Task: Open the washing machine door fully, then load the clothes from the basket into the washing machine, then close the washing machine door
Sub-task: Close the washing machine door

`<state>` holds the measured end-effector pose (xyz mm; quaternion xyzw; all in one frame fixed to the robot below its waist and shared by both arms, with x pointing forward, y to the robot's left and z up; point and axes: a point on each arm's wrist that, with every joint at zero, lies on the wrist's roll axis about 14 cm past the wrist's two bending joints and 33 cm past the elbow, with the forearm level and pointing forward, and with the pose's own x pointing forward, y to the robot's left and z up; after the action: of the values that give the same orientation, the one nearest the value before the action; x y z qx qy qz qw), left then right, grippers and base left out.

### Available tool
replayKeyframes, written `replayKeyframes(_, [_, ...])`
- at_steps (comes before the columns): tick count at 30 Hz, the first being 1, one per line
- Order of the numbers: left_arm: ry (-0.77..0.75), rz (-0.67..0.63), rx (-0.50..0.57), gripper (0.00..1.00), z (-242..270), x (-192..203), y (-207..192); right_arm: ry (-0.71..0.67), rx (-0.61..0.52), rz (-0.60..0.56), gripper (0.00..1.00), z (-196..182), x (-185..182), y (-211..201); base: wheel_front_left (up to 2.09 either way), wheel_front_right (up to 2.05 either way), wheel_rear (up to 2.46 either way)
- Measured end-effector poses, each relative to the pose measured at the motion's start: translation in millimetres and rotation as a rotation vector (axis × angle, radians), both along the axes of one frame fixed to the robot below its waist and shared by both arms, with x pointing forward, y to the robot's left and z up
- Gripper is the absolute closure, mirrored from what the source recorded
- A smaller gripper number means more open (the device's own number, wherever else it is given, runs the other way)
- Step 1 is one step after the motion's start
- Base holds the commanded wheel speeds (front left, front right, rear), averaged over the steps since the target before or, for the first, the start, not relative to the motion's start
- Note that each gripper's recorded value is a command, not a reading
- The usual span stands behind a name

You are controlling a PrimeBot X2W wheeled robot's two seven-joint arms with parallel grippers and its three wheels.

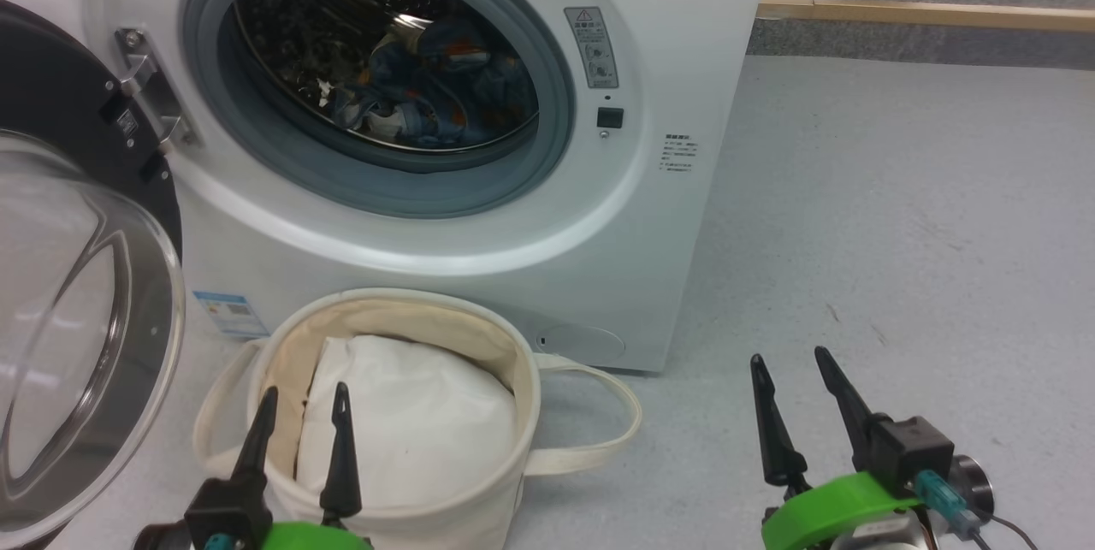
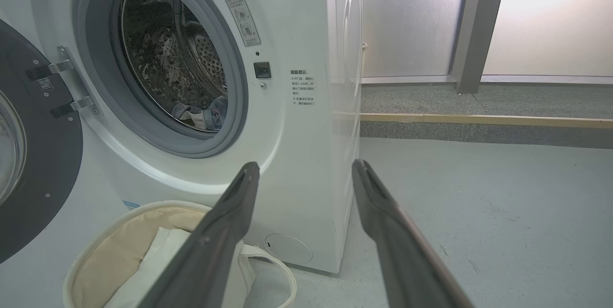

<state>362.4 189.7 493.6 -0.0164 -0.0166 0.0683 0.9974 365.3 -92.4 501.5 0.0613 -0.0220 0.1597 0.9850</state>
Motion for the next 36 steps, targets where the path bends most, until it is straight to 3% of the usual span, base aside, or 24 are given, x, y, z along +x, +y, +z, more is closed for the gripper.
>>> replayKeyframes(7, [0.001,0.006,0.003,0.0,-0.2,-1.0,1.3,0.003,0.002,0.008,0.0,-0.8,0.9,3.2,-1.58,0.99,0.59])
replayKeyframes(22, [-0.003,-0.002,0.039,0.0,1.4,-5.1,1.0,0.007,0.003,0.045,0.0,-1.9,1.5,15.3,-1.97,1.95,0.01])
replayKeyframes(36, [-0.002,0.047,0.051,0.0,1.8,-16.3,9.0,0.007,0.006,0.149,0.0,-2.0,2.0,49.5,-0.5,0.5,0.0])
